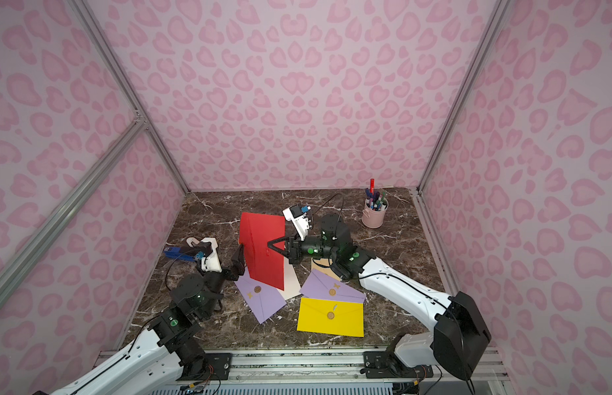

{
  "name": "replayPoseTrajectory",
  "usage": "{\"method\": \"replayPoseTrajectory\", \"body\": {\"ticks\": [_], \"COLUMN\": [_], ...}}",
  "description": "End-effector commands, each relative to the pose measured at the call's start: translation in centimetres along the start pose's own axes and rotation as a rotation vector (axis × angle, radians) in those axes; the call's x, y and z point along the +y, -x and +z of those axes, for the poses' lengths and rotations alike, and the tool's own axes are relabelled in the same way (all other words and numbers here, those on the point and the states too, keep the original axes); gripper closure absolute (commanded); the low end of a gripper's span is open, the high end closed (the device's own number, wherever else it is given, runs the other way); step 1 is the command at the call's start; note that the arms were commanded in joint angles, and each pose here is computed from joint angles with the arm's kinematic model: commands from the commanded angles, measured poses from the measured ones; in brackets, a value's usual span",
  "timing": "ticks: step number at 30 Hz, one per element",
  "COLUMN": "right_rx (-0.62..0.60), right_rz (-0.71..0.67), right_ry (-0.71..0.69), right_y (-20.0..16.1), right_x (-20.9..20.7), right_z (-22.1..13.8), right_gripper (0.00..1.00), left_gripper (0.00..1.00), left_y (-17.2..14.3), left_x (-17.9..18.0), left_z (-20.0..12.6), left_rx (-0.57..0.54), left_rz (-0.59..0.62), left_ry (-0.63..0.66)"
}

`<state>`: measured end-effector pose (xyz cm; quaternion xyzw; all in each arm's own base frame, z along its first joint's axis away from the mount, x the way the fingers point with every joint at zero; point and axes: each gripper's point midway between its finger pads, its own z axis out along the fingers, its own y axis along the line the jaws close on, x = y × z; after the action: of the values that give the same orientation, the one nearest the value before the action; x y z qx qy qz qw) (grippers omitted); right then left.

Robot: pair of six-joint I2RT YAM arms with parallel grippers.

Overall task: Open the envelope
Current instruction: Open the envelope flap on the envelope.

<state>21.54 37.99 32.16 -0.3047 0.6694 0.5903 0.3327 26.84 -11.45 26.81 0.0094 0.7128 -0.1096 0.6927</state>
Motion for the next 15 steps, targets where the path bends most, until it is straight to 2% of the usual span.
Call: {"method": "replayPoseTrajectory", "body": {"ticks": [1,7,15], "right_rx": [-0.019,-0.023,-0.027], "right_rz": [-0.007,-0.001,0.007], "right_ry": [0.097,0.164,0.118], "right_y": [0.7,0.8,1.1], "right_x": [1.8,2.9,1.6], "right_z": [0.0,-0.3,-0.7], "right_gripper": [1.00,1.00,1.00], "left_gripper": [0.19,0.19,0.15], "left_y": [0.6,0.2,1.0], "left_x": [-1.6,-1.7,-2.1], "left_z": [0.0,0.2,-0.7], "left_rx": [-0.019,-0.006,-0.042], "left_rz": [-0.010,-0.009,-0.037], "left_ry": [-0.091,-0.090,-0.145]}}
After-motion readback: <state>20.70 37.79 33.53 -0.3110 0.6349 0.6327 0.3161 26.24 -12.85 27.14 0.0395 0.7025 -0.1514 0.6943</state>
